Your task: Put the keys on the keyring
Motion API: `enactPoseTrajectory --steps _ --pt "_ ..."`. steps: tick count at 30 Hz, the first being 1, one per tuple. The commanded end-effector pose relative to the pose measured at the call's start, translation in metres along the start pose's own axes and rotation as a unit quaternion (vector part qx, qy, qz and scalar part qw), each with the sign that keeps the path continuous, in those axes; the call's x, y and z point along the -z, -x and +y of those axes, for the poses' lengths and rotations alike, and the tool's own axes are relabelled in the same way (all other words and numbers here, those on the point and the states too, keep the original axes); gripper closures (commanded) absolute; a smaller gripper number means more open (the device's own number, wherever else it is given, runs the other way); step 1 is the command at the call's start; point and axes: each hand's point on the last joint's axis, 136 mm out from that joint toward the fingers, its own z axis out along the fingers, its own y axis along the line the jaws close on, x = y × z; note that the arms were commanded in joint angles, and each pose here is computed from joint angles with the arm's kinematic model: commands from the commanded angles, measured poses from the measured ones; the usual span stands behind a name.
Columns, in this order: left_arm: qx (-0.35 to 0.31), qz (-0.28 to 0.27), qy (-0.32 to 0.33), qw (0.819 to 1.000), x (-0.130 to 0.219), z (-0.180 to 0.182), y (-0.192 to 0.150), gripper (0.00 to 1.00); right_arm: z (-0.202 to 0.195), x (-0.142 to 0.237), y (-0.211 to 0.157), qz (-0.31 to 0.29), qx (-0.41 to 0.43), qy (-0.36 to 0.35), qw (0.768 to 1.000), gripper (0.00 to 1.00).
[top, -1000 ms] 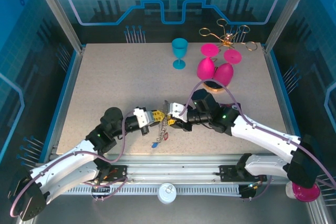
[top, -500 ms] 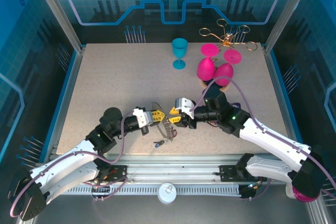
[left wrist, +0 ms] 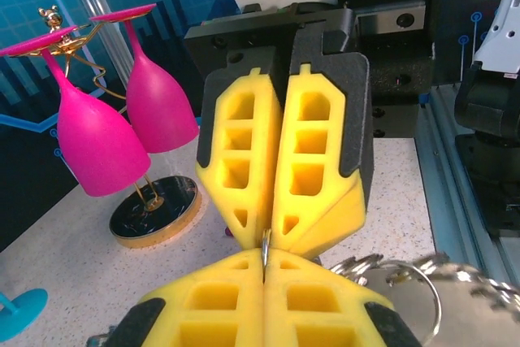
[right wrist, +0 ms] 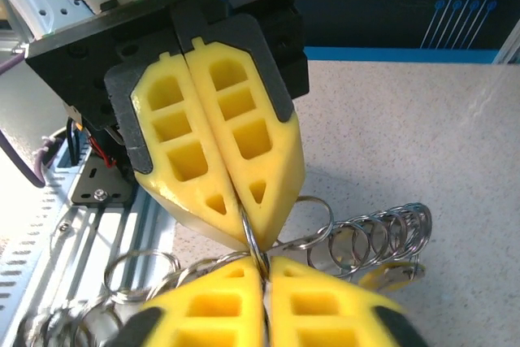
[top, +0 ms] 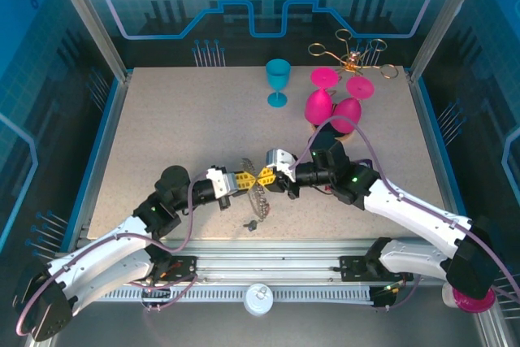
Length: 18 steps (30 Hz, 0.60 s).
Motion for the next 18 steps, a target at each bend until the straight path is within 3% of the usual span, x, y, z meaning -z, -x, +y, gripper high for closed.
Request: enactPoseTrajectory --steps 1,3,5,12,18 --pt "-0.011 -0.032 -0.001 0.999 0.0 0.002 0.017 1.0 0.001 0.002 0.017 -0.023 0.023 0.012 0.999 1.0" --pt "-0.009 -0.02 0.012 1.0 0.001 0.006 0.014 1.0 0.0 0.004 0.015 -0.01 0.027 0.009 1.0 1.0" --pt "-0.007 0.0 0.024 1.0 0.002 0.01 0.008 0.89 -0.001 0.005 0.009 0.013 0.033 0.003 0.999 1.0" --pt "0.0 0.113 0.024 0.993 0.007 0.012 -0.021 0.88 0.008 0.005 -0.005 0.108 0.076 0.015 0.991 1.0" --pt "0.003 0.132 0.005 0.991 0.004 0.01 -0.023 0.85 0.008 -0.004 -0.006 0.158 0.108 0.026 0.981 1.0"
